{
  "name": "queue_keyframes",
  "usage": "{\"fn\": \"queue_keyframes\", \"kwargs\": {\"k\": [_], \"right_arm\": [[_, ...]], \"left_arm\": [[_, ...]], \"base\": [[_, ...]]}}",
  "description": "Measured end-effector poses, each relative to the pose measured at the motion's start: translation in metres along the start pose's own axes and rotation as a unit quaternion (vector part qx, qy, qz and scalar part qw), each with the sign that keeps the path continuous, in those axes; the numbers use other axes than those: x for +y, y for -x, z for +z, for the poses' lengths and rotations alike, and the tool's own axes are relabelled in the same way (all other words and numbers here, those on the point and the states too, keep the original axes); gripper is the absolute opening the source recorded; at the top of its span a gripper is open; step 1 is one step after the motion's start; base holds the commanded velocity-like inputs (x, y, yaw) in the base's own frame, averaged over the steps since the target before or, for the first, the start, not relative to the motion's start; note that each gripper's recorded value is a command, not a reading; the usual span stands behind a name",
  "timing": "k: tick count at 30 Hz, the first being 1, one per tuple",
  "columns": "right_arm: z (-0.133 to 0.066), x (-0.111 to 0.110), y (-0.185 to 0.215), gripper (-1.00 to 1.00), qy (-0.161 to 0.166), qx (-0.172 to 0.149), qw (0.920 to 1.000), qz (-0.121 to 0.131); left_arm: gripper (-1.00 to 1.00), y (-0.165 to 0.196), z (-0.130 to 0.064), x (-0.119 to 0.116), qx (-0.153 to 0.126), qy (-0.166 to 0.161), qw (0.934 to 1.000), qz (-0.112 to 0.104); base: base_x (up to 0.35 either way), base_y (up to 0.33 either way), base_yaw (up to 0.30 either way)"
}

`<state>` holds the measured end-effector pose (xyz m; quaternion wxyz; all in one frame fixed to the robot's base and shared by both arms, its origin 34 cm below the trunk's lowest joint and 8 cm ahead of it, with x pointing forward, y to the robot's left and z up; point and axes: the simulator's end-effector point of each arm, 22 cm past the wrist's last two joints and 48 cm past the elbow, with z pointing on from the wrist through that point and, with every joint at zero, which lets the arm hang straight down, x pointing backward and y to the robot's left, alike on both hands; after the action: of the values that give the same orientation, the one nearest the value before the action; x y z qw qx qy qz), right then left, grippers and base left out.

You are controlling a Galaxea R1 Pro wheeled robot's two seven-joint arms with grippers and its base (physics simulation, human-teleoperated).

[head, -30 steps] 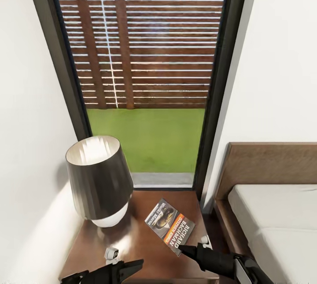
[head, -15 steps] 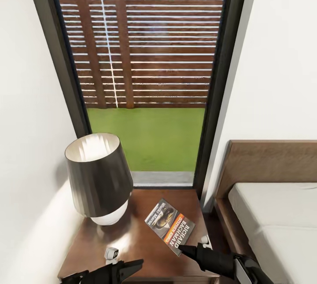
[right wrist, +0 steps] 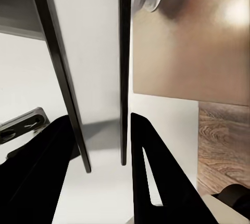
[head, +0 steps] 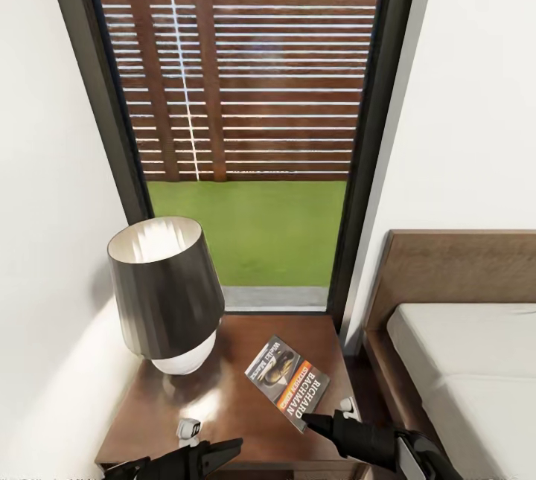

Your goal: In the bedroom, move the book from the bed onto either nightstand, and place the two sandals side by side next to the bed.

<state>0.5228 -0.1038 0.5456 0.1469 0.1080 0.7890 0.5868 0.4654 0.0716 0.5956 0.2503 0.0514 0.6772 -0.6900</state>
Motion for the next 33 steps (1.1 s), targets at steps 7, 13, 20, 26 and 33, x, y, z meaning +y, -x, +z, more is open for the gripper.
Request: {"fn": "queue_keyframes", "kwargs": {"k": [7,13,20,26,33], "right_arm": [[-0.001,0.002,-0.002,-1.0,0.006,0.007,0.9997,0.021],[-0.003,0.011,-0.006,-1.0,0.024,0.018,0.9952,0.093],[-0.003,0.014,-0.003,-1.0,0.031,0.013,0.9943,0.101],[-0.003,0.014,-0.003,-1.0,0.03,0.013,0.9944,0.101],[0.0,0.0,-0.007,-1.0,0.03,0.014,0.9944,0.1]], "left_arm": [[1.0,0.0,0.0,0.0,0.0,0.0,1.0,0.0],[1.0,0.0,0.0,0.0,0.0,0.0,1.0,0.0],[1.0,0.0,0.0,0.0,0.0,0.0,1.0,0.0],[1.0,0.0,0.0,0.0,0.0,0.0,1.0,0.0],[1.0,-0.008,-0.002,0.012,0.0,0.0,1.0,0.0]], "base": [[0.0,0.0,0.0],[0.0,0.0,0.0],[0.0,0.0,0.0],[0.0,0.0,0.0],[0.0,0.0,0.0]]}}
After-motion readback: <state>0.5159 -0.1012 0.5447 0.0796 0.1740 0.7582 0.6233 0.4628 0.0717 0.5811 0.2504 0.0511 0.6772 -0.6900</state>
